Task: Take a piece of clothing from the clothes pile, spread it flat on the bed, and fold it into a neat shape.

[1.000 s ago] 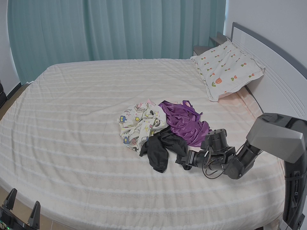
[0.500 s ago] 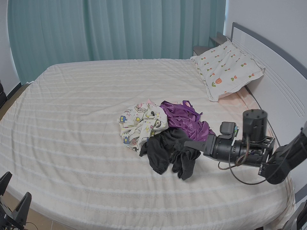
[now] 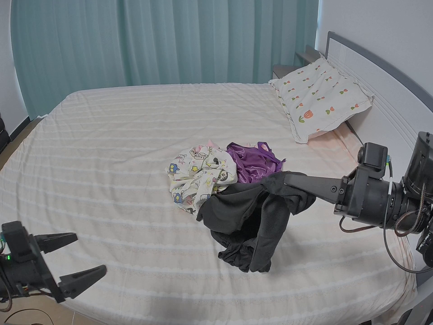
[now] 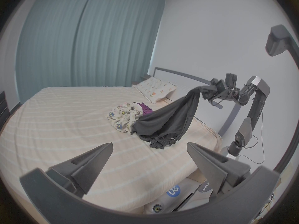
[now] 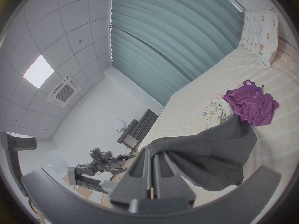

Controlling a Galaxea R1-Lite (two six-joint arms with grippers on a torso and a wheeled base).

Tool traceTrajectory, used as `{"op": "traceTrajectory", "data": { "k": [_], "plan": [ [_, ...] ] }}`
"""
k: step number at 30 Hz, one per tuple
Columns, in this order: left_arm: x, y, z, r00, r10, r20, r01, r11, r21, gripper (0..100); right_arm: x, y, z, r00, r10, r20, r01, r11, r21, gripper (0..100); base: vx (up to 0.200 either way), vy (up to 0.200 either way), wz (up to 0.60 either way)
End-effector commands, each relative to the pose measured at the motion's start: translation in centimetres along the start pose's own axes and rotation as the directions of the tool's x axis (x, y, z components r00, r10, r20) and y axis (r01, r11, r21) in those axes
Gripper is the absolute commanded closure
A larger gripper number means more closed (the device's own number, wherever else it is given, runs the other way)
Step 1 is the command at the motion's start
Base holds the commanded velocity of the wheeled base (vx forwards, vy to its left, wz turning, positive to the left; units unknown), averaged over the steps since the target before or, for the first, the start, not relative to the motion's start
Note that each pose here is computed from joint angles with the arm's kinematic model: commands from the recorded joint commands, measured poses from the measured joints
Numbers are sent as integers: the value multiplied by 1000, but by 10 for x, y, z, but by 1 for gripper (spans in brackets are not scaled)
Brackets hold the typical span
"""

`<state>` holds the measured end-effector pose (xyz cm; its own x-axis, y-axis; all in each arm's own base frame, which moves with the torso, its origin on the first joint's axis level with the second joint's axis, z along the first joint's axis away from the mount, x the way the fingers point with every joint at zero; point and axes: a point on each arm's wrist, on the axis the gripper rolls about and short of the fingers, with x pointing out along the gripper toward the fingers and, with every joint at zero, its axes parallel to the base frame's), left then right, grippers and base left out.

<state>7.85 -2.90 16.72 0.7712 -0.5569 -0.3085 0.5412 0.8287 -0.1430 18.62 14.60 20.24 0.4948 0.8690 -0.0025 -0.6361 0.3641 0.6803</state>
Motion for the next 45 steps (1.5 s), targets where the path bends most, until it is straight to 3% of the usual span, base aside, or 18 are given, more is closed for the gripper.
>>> {"op": "traceTrajectory", "data": {
  "k": [1,5,11,20,34,35,37,42,45],
  "plan": [
    [90,-15,-2,974,-113,-195,119,993,22,0,-15,25,-2,995,101,-2,-101,994,-35,100,0,0,0],
    [128,-33,-10,970,-83,-227,92,995,30,0,-13,25,-8,994,106,-27,-107,994,-28,100,0,0,0],
    [184,-49,-4,981,-54,-188,52,999,-17,0,-10,25,-8,993,111,-33,-111,993,-28,100,0,0,0],
    [256,-70,-19,989,31,-142,-35,999,-27,0,-5,23,-13,993,105,-57,-107,994,-21,100,0,0,0],
    [308,-76,-23,994,86,-74,-92,992,-85,0,-6,28,-9,990,141,-22,-142,989,-39,100,0,0,0],
    [320,-74,-20,988,149,-41,-152,981,-116,0,-8,30,-7,989,147,-13,-148,988,-45,100,0,0,0],
    [329,-72,-20,980,198,-22,-199,971,-135,0,-12,34,-5,987,162,4,-161,985,-56,100,0,0,0],
    [333,-66,-17,975,224,-11,-222,958,-184,0,-27,48,3,974,220,55,-214,973,-91,100,0,0,0],
    [335,-48,-15,961,275,-9,-271,941,-203,0,-35,55,7,967,241,81,-232,967,-107,100,0,0,0]
  ]
}}
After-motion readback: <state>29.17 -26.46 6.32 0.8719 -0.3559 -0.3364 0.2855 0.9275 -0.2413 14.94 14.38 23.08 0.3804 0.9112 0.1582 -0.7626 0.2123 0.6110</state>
